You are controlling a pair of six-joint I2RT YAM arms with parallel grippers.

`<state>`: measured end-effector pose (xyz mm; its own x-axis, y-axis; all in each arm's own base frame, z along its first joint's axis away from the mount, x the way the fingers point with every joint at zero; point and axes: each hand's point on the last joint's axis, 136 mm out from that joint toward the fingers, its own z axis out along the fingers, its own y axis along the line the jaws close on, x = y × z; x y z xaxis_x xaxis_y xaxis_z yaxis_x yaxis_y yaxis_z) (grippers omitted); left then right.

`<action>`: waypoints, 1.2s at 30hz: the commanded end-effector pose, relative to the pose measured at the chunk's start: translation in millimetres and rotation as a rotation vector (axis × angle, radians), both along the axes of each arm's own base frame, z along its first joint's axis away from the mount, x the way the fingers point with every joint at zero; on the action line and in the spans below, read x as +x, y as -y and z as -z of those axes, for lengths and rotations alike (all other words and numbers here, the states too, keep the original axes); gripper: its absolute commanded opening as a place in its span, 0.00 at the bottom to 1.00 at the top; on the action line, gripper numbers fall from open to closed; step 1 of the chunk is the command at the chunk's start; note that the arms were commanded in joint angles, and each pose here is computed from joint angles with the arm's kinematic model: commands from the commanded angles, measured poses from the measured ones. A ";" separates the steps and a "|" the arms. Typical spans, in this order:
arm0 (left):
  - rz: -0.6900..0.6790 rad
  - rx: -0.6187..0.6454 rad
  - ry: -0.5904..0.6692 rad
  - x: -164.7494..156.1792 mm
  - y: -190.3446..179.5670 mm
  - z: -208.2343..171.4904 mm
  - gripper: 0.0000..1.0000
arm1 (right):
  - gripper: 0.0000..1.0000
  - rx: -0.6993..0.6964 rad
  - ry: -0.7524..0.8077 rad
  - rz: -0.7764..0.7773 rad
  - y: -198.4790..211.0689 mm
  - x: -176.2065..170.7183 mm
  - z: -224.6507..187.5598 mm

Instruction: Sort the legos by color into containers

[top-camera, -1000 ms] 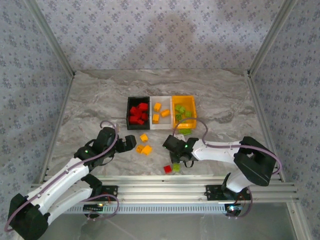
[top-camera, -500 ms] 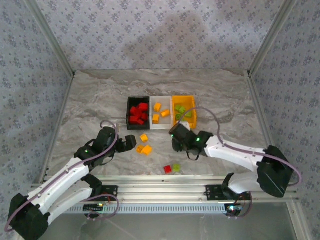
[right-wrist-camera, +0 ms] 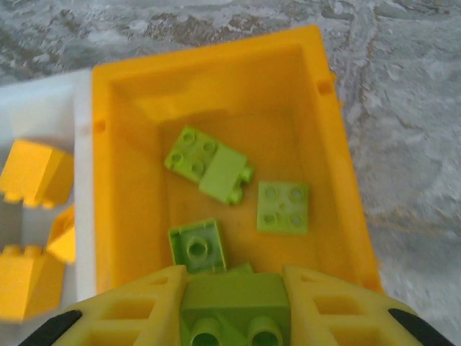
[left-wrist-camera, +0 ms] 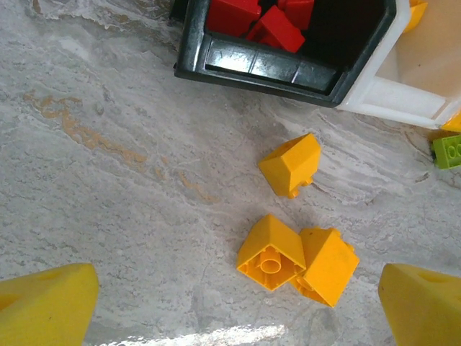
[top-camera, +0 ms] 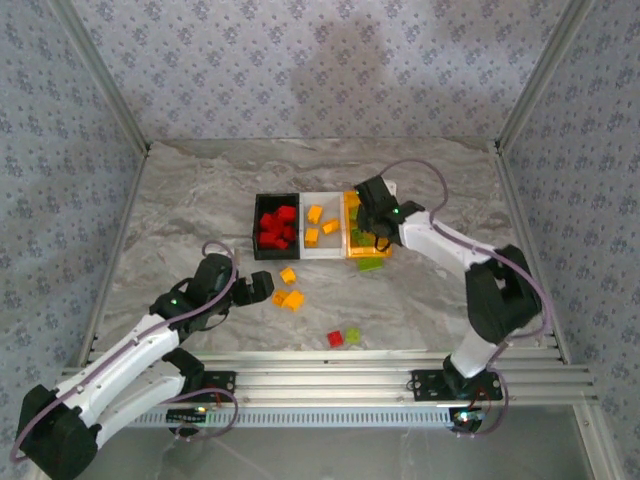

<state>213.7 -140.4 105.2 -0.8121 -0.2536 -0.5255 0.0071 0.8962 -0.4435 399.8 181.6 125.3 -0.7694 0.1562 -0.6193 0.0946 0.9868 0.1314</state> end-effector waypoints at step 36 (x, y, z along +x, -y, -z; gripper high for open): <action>0.228 0.431 0.043 72.8 71.1 40.5 0.85 | 0.76 0.151 0.134 -0.083 -3.2 -83.6 -34.4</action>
